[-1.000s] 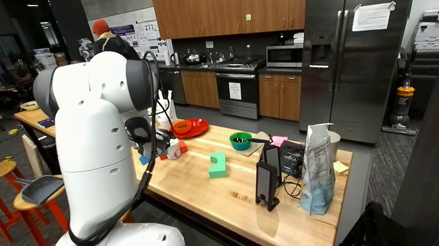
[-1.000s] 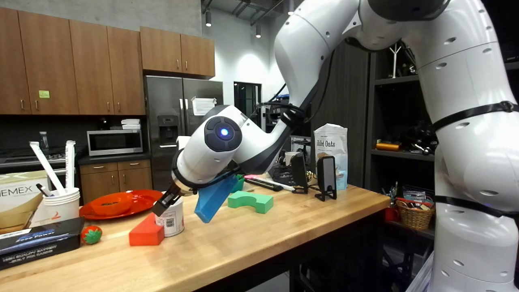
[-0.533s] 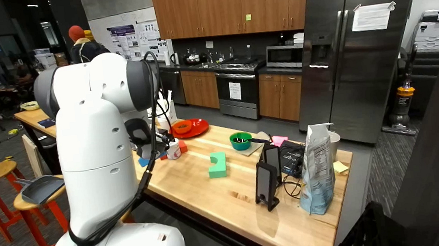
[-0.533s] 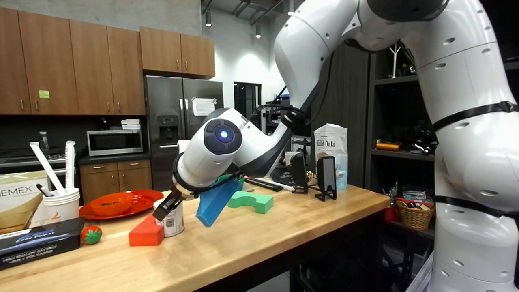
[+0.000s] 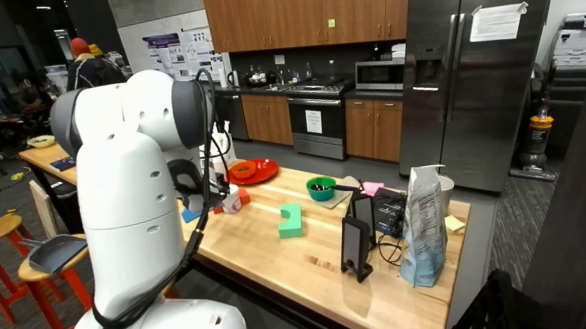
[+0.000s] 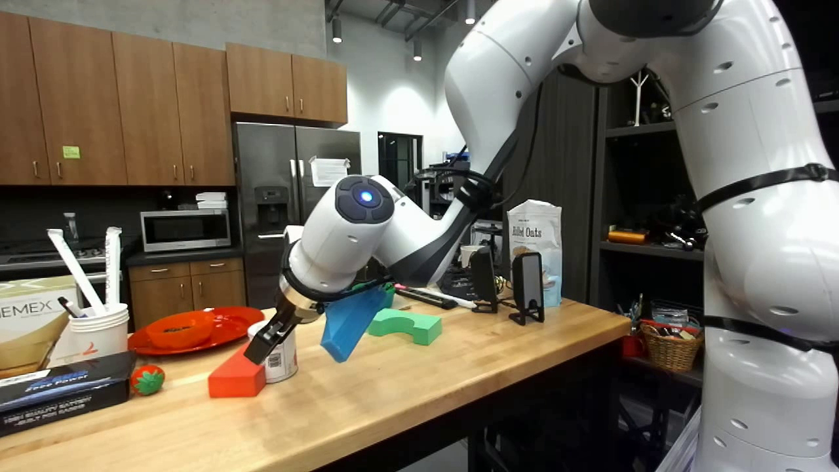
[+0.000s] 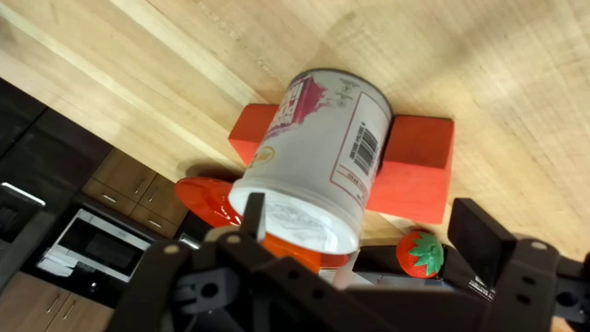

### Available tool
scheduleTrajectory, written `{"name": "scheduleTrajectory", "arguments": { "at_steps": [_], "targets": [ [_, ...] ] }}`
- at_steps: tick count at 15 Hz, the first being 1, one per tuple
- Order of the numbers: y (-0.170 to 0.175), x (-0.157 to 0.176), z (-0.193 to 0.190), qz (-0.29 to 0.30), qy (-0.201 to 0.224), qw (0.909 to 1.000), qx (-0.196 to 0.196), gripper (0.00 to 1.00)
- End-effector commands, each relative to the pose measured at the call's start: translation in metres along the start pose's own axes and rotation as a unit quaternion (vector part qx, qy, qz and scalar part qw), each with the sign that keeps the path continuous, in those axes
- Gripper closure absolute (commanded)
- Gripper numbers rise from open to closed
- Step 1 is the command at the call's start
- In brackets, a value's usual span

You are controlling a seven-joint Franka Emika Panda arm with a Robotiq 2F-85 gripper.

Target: Push the tin to the left

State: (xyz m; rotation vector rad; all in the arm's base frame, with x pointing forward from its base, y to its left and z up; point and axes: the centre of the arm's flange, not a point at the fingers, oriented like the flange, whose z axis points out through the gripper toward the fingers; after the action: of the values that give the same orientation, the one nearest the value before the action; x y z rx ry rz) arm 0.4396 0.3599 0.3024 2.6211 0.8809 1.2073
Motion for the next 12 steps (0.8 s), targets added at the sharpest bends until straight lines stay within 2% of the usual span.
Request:
{"name": "scheduleTrajectory", "arguments": {
  "at_steps": [1, 7, 12],
  "targets": [
    [0.0099, 0.0032, -0.0064, 0.02, -0.023, 0.9987, 0.042, 0.0],
    [0.0108, 0.0037, -0.0071, 0.045, -0.043, 0.9957, 0.069, 0.0],
    [0.0081, 0.0069, -0.0064, 0.071, -0.012, 0.9964, 0.045, 0.0]
  ]
}}
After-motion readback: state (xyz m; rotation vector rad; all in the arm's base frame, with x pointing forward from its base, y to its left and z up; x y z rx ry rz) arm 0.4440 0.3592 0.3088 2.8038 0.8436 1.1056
